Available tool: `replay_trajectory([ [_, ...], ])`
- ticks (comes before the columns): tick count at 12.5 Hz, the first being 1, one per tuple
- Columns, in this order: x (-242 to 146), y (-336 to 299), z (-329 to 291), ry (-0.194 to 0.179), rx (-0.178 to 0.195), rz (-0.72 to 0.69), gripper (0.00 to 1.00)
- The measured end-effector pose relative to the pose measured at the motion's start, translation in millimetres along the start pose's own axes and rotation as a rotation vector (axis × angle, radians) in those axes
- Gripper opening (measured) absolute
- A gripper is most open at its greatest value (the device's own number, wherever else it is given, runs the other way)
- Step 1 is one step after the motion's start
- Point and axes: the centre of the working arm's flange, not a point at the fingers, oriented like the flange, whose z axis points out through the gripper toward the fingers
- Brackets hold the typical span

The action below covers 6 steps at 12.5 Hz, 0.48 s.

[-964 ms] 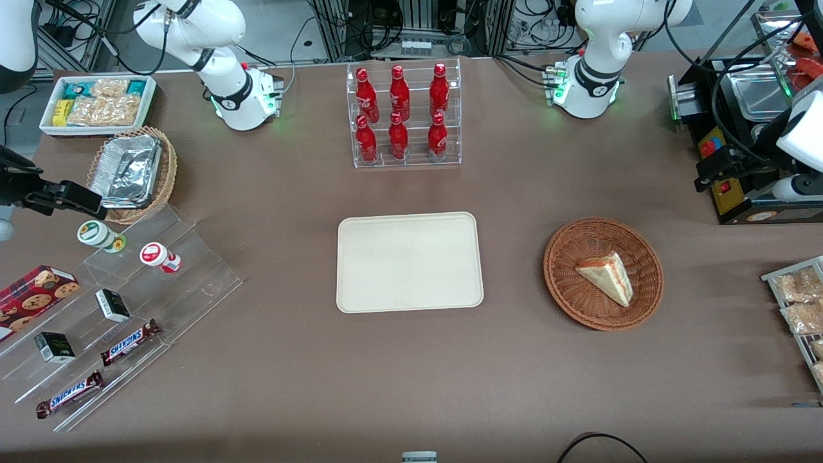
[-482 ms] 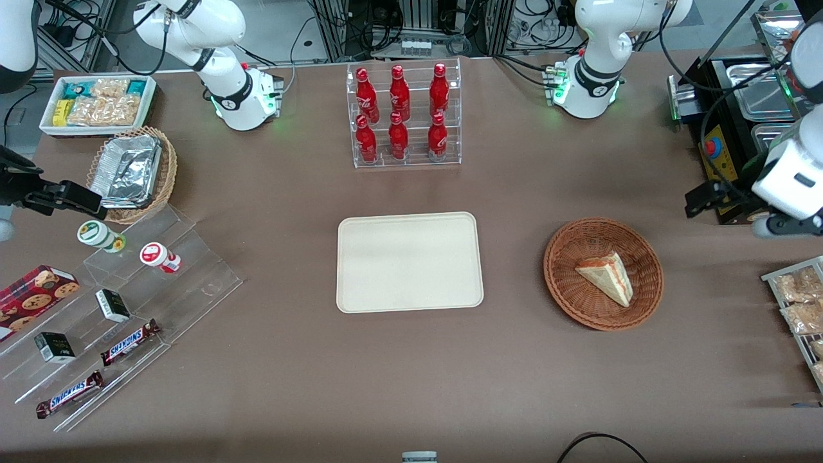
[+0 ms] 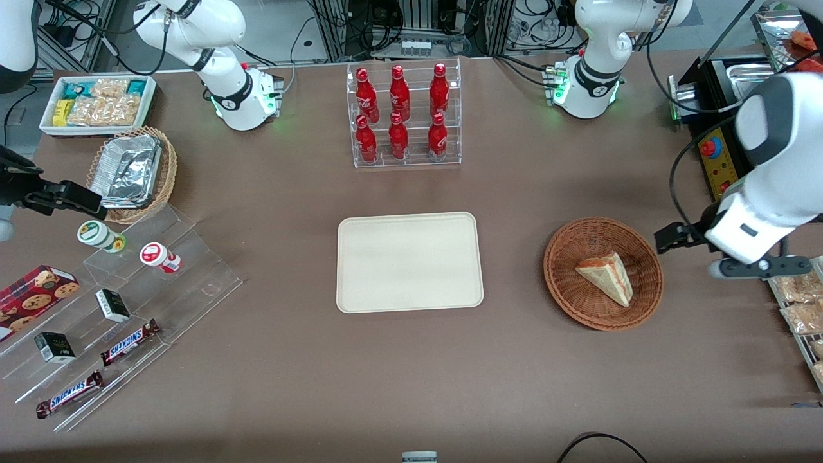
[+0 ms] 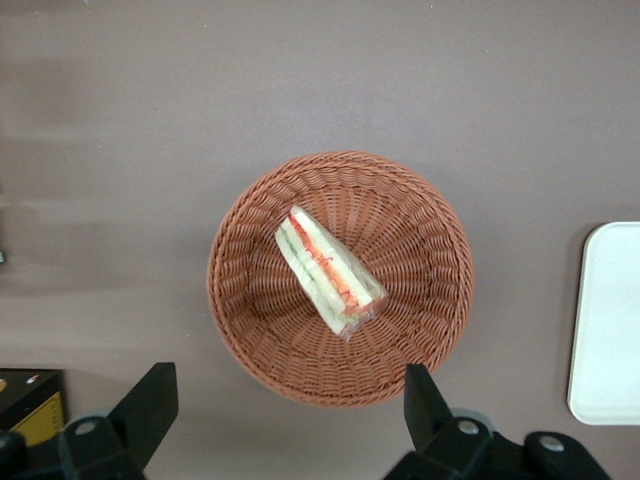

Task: Place sandwich from basket to tray
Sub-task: 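Move the left gripper over the sandwich in the wicker basket, then lower the open left gripper and close it on the wrapped sandwich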

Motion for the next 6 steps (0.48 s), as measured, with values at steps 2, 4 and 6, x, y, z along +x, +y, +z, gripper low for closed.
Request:
replay_trajectory([
  [2,-1.7,0.9,21.9,0.011,-0.002,-0.054,1.00],
  [4,-5.9,1.3,49.4,0.024,-0.005,-0.166,1.00],
  [6,-14.5,1.1,77.0,0.017,-0.005,-0.267,1.00],
])
